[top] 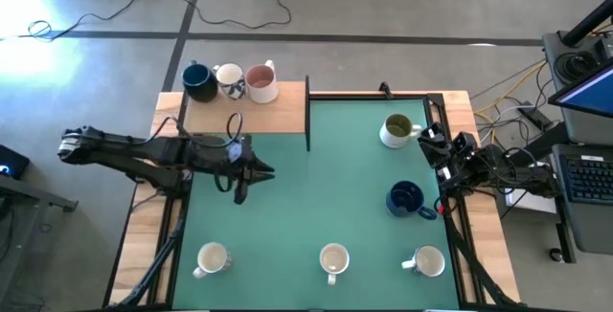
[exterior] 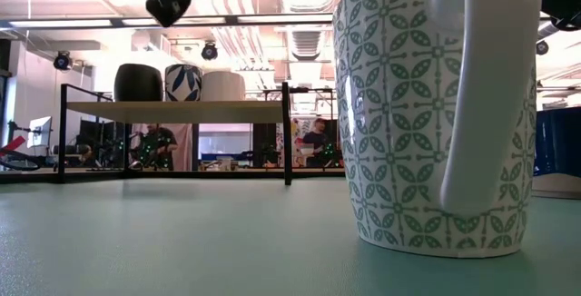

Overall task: Place coffee mugs
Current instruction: Put the white green mug on the shelf

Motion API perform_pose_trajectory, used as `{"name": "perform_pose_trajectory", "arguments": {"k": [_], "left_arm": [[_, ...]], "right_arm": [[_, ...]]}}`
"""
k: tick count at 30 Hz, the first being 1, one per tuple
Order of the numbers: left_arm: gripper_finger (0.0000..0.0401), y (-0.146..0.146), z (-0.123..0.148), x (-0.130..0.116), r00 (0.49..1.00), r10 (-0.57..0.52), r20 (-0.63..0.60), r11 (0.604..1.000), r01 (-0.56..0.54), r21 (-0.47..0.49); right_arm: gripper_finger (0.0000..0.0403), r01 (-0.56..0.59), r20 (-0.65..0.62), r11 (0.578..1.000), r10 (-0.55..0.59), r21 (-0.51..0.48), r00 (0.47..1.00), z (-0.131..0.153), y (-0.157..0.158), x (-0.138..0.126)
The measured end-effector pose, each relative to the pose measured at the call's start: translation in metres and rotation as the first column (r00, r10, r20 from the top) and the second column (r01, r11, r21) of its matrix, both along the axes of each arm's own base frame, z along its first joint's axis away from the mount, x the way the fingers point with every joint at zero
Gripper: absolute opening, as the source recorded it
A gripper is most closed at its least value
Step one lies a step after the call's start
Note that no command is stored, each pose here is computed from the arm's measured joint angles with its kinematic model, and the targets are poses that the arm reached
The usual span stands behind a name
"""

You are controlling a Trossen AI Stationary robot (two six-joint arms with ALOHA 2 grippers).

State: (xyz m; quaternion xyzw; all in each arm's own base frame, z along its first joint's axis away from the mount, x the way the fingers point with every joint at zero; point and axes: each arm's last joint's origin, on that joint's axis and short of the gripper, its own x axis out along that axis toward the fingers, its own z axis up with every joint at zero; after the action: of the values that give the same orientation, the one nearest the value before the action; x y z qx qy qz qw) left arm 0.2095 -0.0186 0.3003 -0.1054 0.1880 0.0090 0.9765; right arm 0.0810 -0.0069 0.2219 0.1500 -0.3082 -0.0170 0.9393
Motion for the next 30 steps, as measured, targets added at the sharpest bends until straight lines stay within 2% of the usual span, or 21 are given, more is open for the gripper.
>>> {"name": "perform_pose_trajectory", "arguments": {"k": [3, 9, 13, 16, 20, 24, 26, 30], "left_arm": [[0.0064, 0.0, -0.01, 0.002, 1.0, -0.009, 0.014, 1.0, 0.009, 0.021], [0.0064, -0.001, -0.022, 0.014, 1.0, -0.012, 0.013, 1.0, 0.011, 0.025], [0.0064, -0.006, -0.025, 0.023, 0.999, -0.034, -0.007, 0.999, 0.034, 0.03], [0.0064, -0.013, -0.025, 0.029, 0.998, -0.055, 0.031, 0.996, 0.052, 0.078], [0.0064, -0.022, -0.02, 0.031, 0.995, -0.041, 0.092, 0.99, 0.029, 0.138], [0.0064, -0.031, -0.018, 0.031, 0.992, -0.018, 0.125, 0.984, -0.005, 0.179], [0.0064, -0.035, -0.019, 0.031, 0.99, 0.006, 0.139, 0.982, -0.033, 0.188], [0.0064, -0.042, -0.023, 0.034, 0.982, 0.026, 0.187, 0.98, -0.062, 0.187]], "right_arm": [[0.0068, -0.022, 0.006, 0.999, 0.022, 0.033, 1.0, 0.0, 0.0, 0.0], [0.0068, 0.008, 0.0, 1.0, -0.008, -0.009, 1.0, 0.0, 0.0, 0.0], [0.0068, -0.012, -0.019, 0.999, 0.013, 0.042, 1.0, -0.002, 0.0, 0.001], [0.0068, 0.011, -0.078, 0.995, -0.003, 0.098, 0.997, -0.006, -0.002, 0.004], [0.0068, 0.048, -0.243, 0.99, -0.014, 0.135, 0.97, 0.002, -0.003, 0.006], [0.0068, 0.151, -0.429, 0.963, -0.041, 0.225, 0.902, 0.013, -0.005, 0.004], [0.0068, 0.23, -0.542, 0.935, -0.049, 0.272, 0.839, 0.016, -0.007, 0.001], [0.0068, 0.391, -0.72, 0.846, -0.012, 0.363, 0.694, 0.016, -0.008, -0.005]]}}
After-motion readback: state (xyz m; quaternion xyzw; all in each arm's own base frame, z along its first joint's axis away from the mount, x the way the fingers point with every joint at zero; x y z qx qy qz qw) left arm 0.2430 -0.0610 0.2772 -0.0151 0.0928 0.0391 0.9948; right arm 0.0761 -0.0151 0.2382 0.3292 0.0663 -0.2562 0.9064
